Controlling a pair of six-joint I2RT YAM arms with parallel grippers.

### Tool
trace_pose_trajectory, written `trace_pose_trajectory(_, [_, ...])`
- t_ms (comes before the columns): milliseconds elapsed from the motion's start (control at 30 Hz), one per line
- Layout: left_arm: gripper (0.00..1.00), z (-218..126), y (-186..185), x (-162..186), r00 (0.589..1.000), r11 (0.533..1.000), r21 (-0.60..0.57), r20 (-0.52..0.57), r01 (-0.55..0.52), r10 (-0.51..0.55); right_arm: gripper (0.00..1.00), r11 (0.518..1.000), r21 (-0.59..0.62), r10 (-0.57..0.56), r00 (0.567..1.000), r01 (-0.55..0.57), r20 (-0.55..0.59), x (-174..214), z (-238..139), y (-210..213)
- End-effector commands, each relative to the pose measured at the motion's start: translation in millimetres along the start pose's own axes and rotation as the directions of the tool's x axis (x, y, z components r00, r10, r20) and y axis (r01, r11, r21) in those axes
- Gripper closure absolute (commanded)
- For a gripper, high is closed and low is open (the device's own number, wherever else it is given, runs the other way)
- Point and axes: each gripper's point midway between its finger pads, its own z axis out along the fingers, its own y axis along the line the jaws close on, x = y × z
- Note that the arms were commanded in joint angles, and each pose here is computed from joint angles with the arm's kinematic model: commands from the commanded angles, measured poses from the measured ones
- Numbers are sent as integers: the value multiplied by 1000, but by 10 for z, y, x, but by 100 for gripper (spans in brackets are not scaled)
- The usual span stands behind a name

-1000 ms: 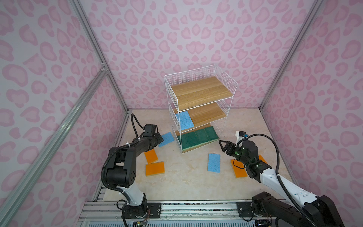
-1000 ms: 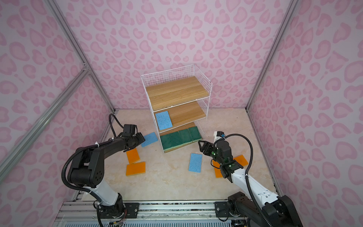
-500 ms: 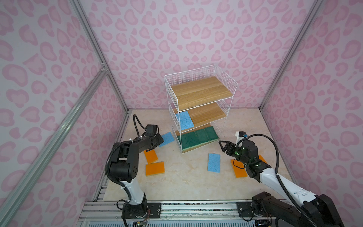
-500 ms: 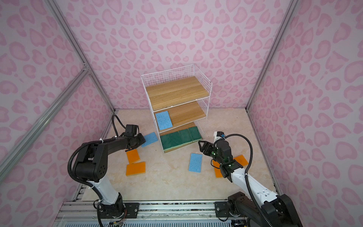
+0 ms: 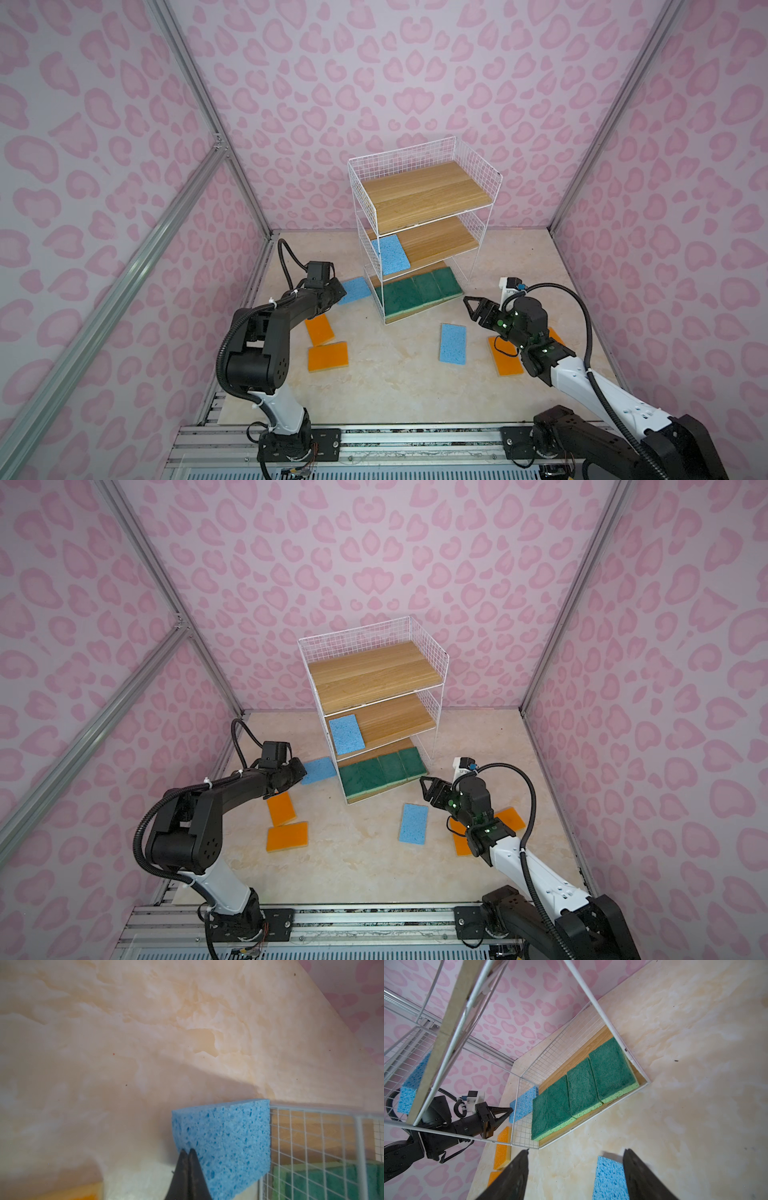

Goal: Place and organize the cleaning sponges onto the shelf
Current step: 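Lift the blue sponge off the table with the left gripper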

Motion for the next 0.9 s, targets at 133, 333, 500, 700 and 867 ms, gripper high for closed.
trace_pose_trajectory(133, [96,-304,0,53,1000,999,38,22,7,-7,27,1000,-22,2,1000,-2,-27,14,-35,77])
trace_pose_trajectory(333, [96,-576,67,227,1000,998,69,18,-5,4,27,999,-37,-13,997,10,-81,76,-72,148])
trace_pose_trajectory(500, [96,-786,126,433,999,994,102,4,-32,32,27,998,-54,-31,995,26,-93,120,-133,211])
trace_pose_trajectory(700, [96,-1029,57,713,995,981,175,-24,-89,94,24,995,-89,-51,992,41,-112,205,-150,303])
trace_pose_trajectory(867, [96,-1190,-130,980,982,955,248,-54,-163,181,21,988,-147,-69,981,43,-181,355,-101,437])
